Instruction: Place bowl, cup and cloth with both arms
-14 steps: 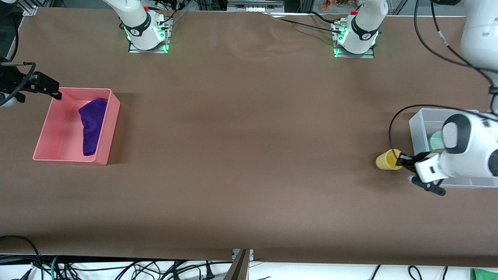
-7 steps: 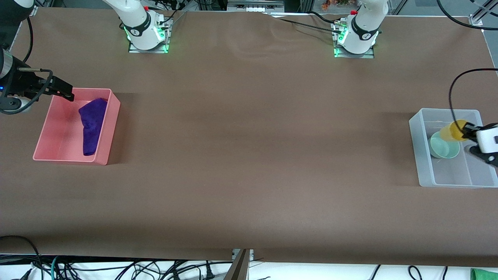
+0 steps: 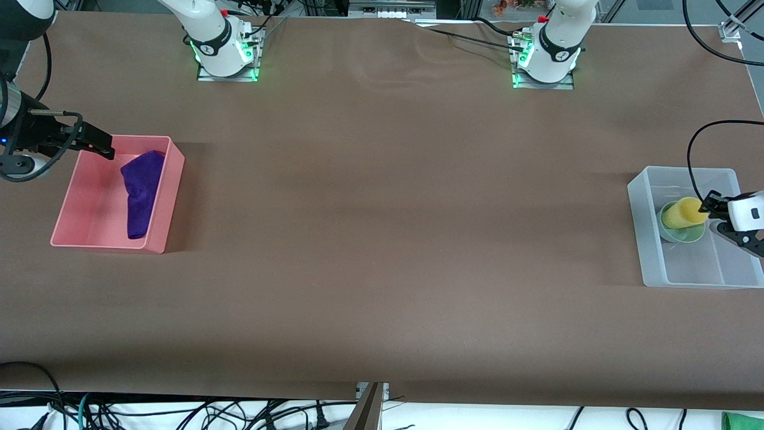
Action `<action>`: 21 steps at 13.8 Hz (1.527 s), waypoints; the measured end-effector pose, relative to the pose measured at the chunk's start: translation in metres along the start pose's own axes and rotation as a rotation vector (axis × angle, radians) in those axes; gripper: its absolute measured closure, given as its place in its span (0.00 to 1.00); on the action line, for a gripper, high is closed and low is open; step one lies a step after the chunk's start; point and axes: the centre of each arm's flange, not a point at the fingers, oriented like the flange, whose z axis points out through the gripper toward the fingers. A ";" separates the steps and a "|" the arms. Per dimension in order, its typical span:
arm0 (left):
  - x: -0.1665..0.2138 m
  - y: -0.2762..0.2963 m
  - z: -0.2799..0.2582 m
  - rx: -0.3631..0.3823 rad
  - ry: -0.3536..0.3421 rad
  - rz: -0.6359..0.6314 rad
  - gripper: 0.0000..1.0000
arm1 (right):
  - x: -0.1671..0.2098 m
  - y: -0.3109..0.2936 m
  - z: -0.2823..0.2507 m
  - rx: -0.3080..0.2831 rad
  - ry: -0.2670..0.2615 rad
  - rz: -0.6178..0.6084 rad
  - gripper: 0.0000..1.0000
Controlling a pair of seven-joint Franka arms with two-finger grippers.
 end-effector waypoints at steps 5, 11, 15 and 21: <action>0.032 0.060 -0.107 -0.001 0.053 0.059 0.09 | 0.003 -0.001 0.004 -0.002 -0.005 -0.001 0.00; 0.108 0.182 -0.186 -0.075 0.119 -0.190 0.00 | 0.003 -0.002 0.003 -0.002 -0.003 -0.002 0.00; 0.126 0.266 -0.240 -0.070 0.150 -0.423 0.00 | 0.003 -0.002 0.003 -0.003 -0.003 -0.004 0.00; 0.066 0.323 -0.260 -0.024 0.299 -0.474 0.00 | 0.004 -0.002 0.004 -0.003 -0.004 -0.003 0.00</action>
